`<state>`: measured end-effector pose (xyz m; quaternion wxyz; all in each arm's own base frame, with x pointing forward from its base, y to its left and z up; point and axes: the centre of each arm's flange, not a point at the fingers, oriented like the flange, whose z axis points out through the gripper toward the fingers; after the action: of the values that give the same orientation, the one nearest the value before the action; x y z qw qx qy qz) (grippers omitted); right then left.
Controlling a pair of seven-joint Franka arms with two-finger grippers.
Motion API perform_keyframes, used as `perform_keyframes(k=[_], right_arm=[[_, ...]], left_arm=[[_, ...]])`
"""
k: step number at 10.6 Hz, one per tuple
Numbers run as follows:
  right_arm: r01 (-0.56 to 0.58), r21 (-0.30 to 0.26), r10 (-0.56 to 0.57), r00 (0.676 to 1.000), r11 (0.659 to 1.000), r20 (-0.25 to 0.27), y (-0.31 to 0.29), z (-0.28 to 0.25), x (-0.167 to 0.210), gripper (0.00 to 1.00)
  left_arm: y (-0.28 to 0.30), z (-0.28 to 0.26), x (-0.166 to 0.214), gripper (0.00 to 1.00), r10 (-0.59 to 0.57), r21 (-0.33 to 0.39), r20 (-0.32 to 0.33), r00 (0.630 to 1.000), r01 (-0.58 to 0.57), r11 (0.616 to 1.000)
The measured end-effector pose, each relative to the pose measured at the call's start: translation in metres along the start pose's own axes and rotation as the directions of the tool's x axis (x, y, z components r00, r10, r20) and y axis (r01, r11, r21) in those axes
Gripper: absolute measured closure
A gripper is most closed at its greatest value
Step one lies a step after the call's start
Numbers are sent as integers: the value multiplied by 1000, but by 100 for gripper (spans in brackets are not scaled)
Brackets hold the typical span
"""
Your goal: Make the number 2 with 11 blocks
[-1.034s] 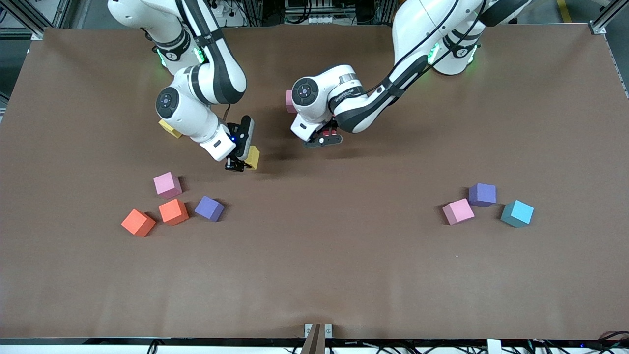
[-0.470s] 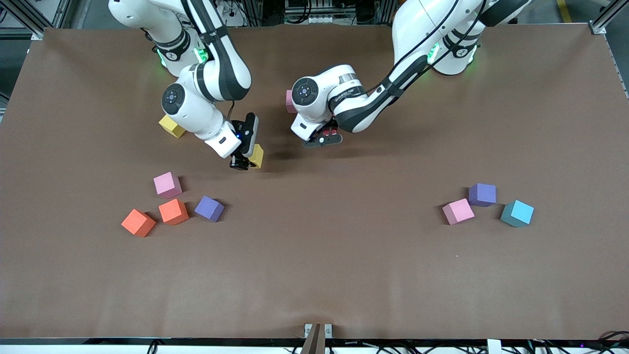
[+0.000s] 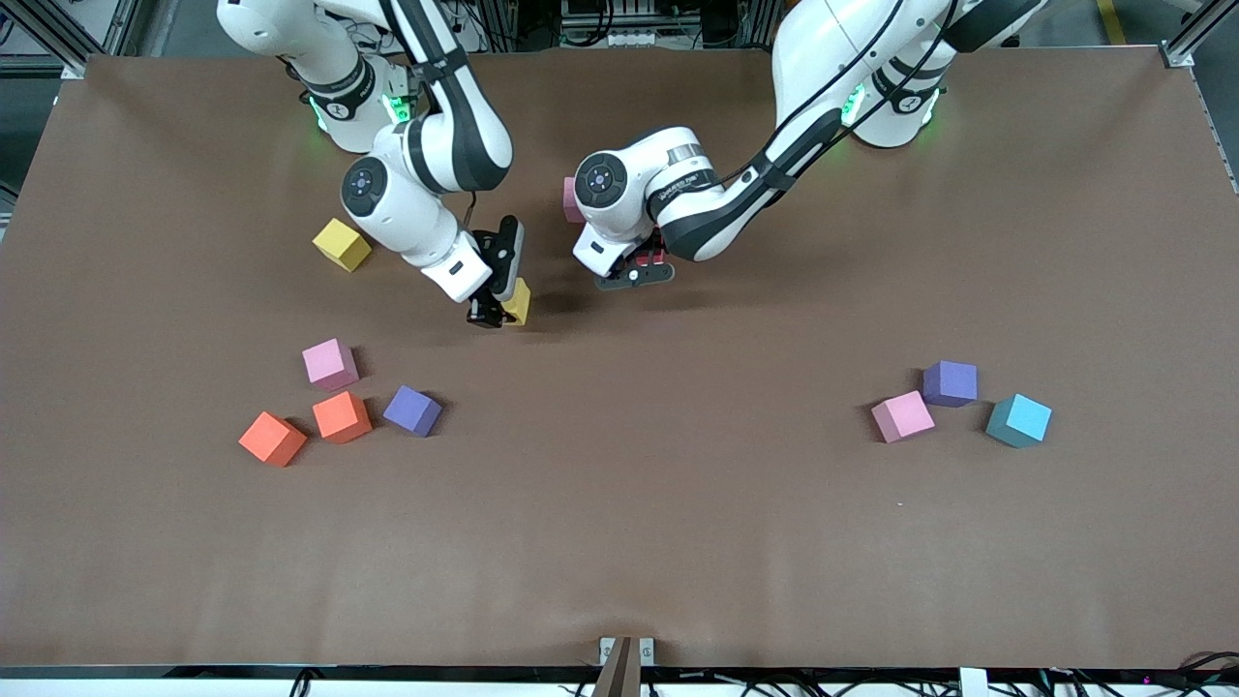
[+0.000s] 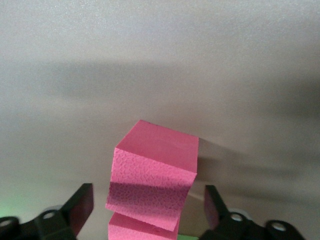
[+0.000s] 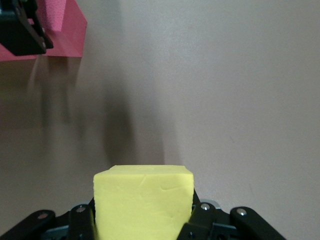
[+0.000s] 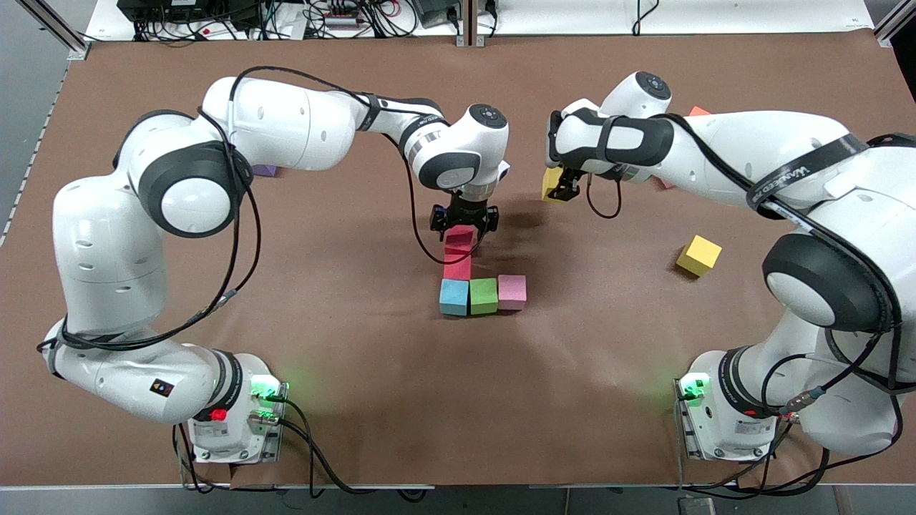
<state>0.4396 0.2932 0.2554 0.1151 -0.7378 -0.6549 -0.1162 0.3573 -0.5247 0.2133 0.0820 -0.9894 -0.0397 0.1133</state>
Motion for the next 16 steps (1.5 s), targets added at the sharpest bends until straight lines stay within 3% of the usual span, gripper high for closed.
perform_keyframes(k=[5, 11, 16], right_arm=[[-17, 4, 17, 1000, 1000, 3, -25, 27, 15, 40], [0, 21, 0, 1000, 1000, 8, -64, 62, 42, 40], [65, 24, -65, 997, 998, 30, -87, 97, 71, 40]], left_arm=[[-11, -30, 14, 0, -58, -31, -1, 998, 58, 998], [-112, -105, 117, 0, -270, -108, -51, 962, 263, 959], [-219, -107, 196, 0, -226, -93, -23, 974, 223, 970]])
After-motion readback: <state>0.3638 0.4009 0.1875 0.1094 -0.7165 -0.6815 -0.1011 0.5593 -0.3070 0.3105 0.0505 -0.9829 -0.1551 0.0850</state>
